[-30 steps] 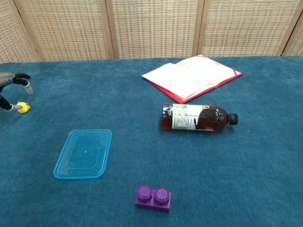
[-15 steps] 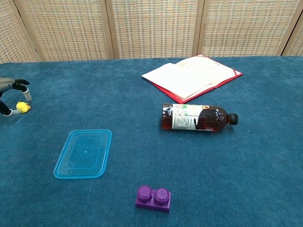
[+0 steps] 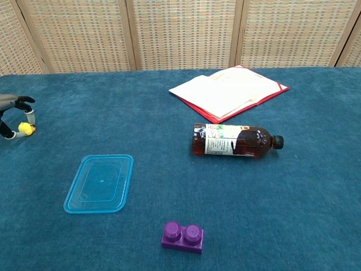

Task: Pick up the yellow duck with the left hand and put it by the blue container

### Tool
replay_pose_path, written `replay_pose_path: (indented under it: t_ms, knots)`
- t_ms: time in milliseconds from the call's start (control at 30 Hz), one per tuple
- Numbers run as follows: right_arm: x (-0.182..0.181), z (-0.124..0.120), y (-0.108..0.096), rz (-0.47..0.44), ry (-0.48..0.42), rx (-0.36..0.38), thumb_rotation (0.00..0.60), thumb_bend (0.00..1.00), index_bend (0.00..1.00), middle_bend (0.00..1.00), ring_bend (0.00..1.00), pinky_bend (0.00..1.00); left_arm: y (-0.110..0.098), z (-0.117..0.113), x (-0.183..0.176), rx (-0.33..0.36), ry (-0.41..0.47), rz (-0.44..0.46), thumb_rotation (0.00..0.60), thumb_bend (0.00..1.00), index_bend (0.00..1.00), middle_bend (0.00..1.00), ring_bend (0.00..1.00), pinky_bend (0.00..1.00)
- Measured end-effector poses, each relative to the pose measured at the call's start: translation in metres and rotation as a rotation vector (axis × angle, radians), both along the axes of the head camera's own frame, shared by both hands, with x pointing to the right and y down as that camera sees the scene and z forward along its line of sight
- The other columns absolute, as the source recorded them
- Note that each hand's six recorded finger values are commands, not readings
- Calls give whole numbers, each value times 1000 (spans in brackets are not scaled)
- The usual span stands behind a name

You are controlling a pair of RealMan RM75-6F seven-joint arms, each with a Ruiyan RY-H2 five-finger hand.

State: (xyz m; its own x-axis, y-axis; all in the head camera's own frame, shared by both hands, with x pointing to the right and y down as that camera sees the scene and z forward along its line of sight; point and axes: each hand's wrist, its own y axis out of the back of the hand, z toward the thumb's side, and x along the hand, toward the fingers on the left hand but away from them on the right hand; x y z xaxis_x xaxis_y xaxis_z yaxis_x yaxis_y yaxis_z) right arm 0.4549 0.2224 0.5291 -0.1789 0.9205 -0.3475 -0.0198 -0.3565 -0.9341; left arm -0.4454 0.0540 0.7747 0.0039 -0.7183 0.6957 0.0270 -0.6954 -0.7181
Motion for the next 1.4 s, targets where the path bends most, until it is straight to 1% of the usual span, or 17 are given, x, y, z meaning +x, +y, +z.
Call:
replay_pose_path:
  t_ms: [133,333,400,633,800,933,967,1033,1067,1133,1233,1400]
  knots:
    - [0,0,0,1,-1,-1,600,0,123,0,0,0,-1,0,0,-3,1,-5,600,370,498,0,0,0]
    - [0,0,0,2,-4,-2,600,0,123,0,0,0,-2,-2,-2,3,6,-7,600,373,502,0,0,0]
    - [-1,0,0,2,-9,-4,600,0,123,0,0,0,-3,-5,-2,16,17,-4,600,373,503,0,0,0]
    - [-2,-1,0,-1,-16,-2,600,0,123,0,0,0,-10,-27,14,93,112,52,600,374,507,0,0,0]
    - [-2,-3,1,-2,-22,1,600,0,123,0,0,0,-5,-46,41,133,209,138,600,375,502,0,0,0]
    - [-2,-5,1,-3,-25,5,600,0,124,0,0,0,14,-63,76,115,323,226,600,375,501,0,0,0]
    - [-2,-5,1,-2,-25,5,600,0,124,0,0,0,22,-69,88,107,356,258,600,374,502,0,0,0]
    - [-1,-6,2,-2,-26,7,600,0,126,0,0,0,36,-80,105,96,397,312,600,375,504,0,0,0]
    - [-1,-6,2,-2,-26,8,600,0,126,0,0,0,45,-88,116,91,417,354,600,375,505,0,0,0]
    - [-1,-7,2,-2,-27,10,600,0,126,0,0,0,60,-99,129,87,431,422,600,375,506,0,0,0]
    - [-1,-9,2,-2,-30,14,600,0,127,0,0,0,84,-112,144,93,418,559,600,375,506,0,0,0]
    - [-1,-10,3,-1,-32,14,600,0,128,0,0,0,120,-121,157,84,402,699,600,373,507,0,0,0]
